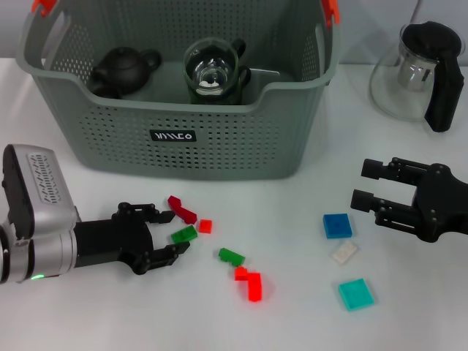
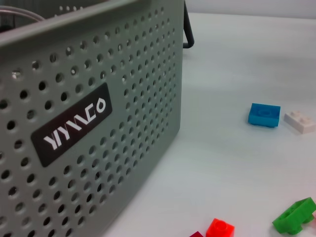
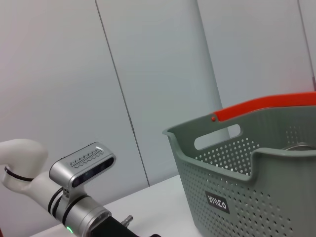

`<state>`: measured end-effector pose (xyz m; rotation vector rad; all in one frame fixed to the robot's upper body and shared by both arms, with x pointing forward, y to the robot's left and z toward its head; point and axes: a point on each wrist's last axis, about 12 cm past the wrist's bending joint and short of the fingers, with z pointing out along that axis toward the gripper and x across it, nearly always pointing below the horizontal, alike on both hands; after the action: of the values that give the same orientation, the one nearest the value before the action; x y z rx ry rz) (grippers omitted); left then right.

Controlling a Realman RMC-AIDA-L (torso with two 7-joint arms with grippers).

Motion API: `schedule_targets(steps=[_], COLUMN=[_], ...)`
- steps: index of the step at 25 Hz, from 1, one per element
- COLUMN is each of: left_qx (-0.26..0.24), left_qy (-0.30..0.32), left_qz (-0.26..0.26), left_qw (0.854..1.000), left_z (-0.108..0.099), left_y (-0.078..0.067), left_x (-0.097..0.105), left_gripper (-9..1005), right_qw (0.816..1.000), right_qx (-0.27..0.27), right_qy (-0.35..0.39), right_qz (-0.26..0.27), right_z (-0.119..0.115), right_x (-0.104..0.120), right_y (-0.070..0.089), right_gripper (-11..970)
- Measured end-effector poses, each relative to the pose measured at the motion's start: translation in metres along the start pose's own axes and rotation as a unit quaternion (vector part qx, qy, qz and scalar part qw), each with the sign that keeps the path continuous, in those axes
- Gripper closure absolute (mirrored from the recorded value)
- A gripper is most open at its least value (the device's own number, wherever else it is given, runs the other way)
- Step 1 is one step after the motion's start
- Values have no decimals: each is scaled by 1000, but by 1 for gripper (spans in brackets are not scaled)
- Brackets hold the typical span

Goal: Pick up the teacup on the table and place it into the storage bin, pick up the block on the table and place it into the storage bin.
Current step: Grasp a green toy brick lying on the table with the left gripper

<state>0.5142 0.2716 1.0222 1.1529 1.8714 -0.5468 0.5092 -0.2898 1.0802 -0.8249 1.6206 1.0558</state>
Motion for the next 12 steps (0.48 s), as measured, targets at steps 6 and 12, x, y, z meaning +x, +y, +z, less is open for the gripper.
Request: schedule_targets(steps=[6,12], left_qx=[-5,-4], left_qy=[-8,-6], left_qz=[6,5], left_qw=[1000,1000], left_z=[1,1], left_y=[-1,0], left_x=[1,0], left_gripper=[444,546], right_qw=[1000,1000], right_qx=[0,0], right_qy=[1,1], right_qz=[0,1], right_z=[0,0], right_x=[0,0], right_y=[0,0], right_gripper=[293,294])
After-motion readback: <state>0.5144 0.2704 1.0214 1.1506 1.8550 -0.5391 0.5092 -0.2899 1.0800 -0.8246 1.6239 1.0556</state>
